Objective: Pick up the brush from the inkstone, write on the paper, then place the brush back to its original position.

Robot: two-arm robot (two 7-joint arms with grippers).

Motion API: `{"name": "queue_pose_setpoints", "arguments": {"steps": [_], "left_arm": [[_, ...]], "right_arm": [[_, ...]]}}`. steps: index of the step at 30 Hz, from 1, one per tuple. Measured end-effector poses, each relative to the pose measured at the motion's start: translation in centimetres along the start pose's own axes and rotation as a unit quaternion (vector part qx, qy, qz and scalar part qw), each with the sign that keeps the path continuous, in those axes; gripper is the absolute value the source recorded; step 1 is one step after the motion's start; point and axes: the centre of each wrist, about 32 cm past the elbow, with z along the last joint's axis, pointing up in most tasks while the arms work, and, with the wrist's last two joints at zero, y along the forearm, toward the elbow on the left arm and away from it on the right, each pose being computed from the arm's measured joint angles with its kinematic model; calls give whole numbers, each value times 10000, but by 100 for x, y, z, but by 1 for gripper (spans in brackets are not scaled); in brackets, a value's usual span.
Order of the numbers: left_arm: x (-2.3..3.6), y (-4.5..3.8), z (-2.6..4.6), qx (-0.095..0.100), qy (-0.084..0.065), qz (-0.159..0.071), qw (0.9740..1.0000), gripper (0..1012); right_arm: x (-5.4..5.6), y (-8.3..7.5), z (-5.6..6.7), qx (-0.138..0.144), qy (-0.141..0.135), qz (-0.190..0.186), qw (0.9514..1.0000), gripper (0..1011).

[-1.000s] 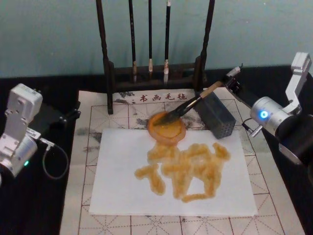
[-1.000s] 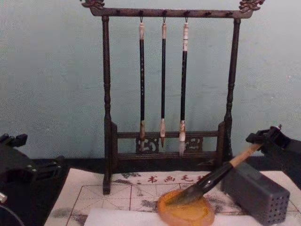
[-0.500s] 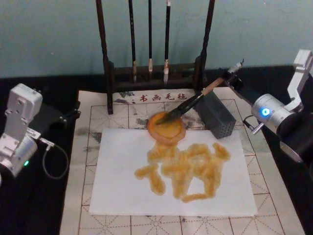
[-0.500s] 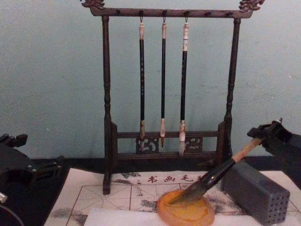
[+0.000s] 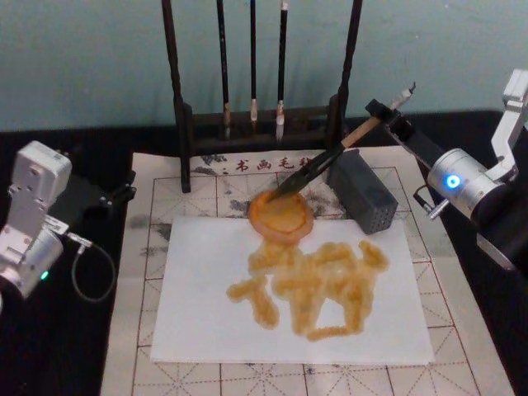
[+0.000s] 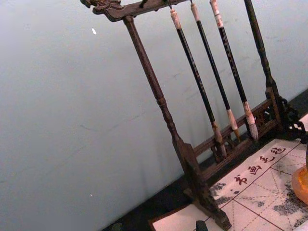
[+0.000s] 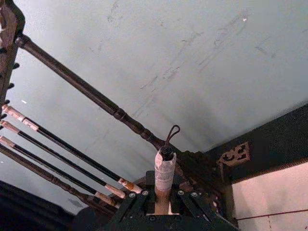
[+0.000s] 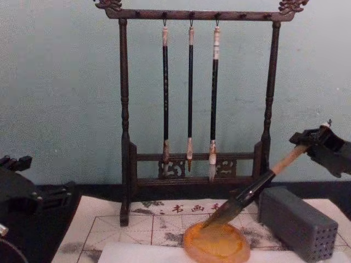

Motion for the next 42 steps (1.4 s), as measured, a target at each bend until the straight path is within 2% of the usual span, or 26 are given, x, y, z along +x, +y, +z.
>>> {"name": "queue_pose_setpoints", "arguments": {"steps": [16, 24, 42], "left_arm": [[0, 0, 0, 0, 0, 0, 10000, 1001], [0, 0, 0, 0, 0, 0, 10000, 1001], [0, 0, 0, -1, 0, 0, 10000, 1001]], "right_arm": [[4, 51, -24, 103, -356, -49, 9993, 187], [-11, 112, -41, 199, -747, -25, 9970, 187], [-15, 63, 8, 420, -845, -72, 9955, 187]]}}
